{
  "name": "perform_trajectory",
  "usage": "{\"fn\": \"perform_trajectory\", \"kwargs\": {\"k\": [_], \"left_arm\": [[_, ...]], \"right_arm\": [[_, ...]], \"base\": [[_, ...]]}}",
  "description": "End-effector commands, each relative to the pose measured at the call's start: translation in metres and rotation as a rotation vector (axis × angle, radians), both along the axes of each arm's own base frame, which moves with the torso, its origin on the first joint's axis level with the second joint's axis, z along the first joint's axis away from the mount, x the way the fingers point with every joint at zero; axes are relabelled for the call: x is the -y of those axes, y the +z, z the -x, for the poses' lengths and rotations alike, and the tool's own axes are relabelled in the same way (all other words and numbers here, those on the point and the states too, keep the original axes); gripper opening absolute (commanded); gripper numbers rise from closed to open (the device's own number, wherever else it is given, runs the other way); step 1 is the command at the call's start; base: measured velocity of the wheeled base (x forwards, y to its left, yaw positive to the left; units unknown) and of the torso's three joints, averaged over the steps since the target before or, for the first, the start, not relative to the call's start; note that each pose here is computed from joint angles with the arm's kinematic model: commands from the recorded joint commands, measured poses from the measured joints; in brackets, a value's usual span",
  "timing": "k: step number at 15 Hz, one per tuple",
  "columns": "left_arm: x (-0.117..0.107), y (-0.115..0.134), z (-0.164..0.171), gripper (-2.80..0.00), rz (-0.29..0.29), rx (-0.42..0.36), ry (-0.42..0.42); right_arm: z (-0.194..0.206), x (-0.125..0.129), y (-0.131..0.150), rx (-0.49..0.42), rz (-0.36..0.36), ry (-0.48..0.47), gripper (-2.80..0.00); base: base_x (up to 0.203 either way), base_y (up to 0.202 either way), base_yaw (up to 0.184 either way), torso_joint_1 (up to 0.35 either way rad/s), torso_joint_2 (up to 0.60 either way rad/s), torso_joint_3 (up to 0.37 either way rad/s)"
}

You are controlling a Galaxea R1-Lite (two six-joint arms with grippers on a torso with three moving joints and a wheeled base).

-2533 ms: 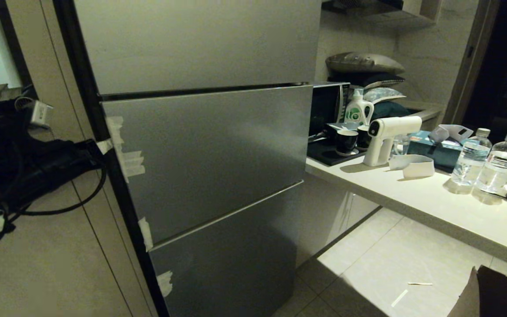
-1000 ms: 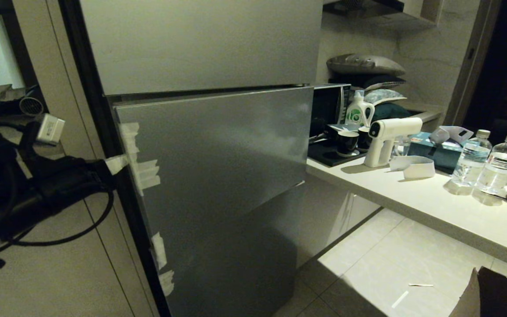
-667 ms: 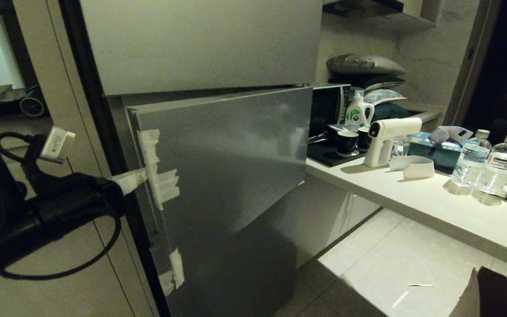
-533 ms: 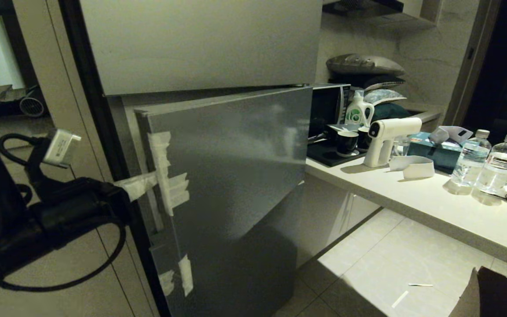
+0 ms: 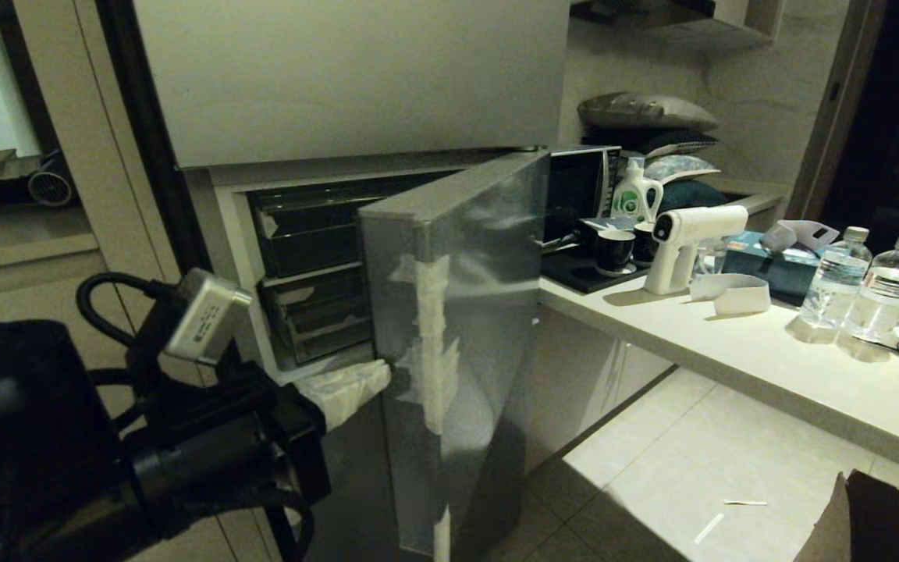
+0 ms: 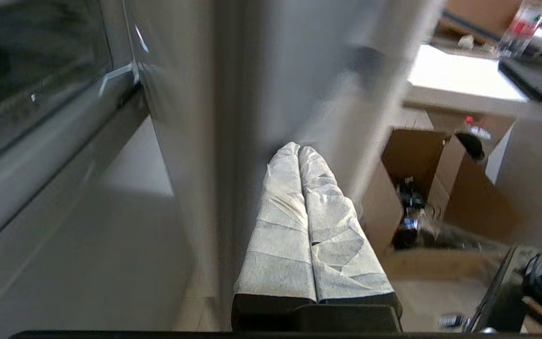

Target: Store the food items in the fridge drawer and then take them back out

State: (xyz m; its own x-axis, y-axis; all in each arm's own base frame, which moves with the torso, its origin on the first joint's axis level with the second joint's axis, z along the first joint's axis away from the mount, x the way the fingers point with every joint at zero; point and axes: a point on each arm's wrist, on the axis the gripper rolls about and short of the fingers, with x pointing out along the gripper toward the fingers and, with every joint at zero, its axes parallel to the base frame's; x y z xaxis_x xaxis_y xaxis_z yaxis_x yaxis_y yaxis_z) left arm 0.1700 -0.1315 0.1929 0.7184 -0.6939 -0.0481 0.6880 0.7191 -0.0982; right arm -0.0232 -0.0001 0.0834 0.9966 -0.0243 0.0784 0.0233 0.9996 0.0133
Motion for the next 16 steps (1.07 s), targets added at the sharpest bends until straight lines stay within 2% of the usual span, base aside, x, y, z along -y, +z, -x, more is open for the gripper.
{"fn": "perform_trajectory", "kwargs": {"k": [1,4,8,10,13,16], "left_arm": [[-0.002,0.012,0.013,-2.8,0.039,0.047,-0.011],[-0.012,0.025,0.021,-2.8,0.078,0.09,0.059],[-0.014,0.019,0.022,-2.8,0.063,0.074,0.101],[-0.019,0.021,0.027,-2.8,0.075,0.085,0.135],[-0.035,0.031,0.047,-2.8,0.125,0.139,0.157],[-0.06,0.04,0.073,-2.8,0.162,0.174,0.23]], "right_arm": [[-0.002,0.0,-0.007,-0.026,0.0,0.0,-2.8],[-0.002,0.0,-0.007,-0.025,0.0,0.0,-2.8],[-0.002,0.0,-0.007,-0.026,0.0,0.0,-2.8],[-0.002,0.0,-0.007,-0.026,0.0,0.0,-2.8],[-0.002,0.0,-0.007,-0.028,0.004,-0.001,-2.8],[-0.002,0.0,-0.007,-0.028,0.004,-0.001,-2.8]], "base": [[0.0,0.0,0.0,0.0,0.0,0.0],[0.0,0.0,0.0,0.0,0.0,0.0],[0.0,0.0,0.0,0.0,0.0,0.0],[0.0,0.0,0.0,0.0,0.0,0.0],[0.0,0.0,0.0,0.0,0.0,0.0],[0.0,0.0,0.0,0.0,0.0,0.0]]}}
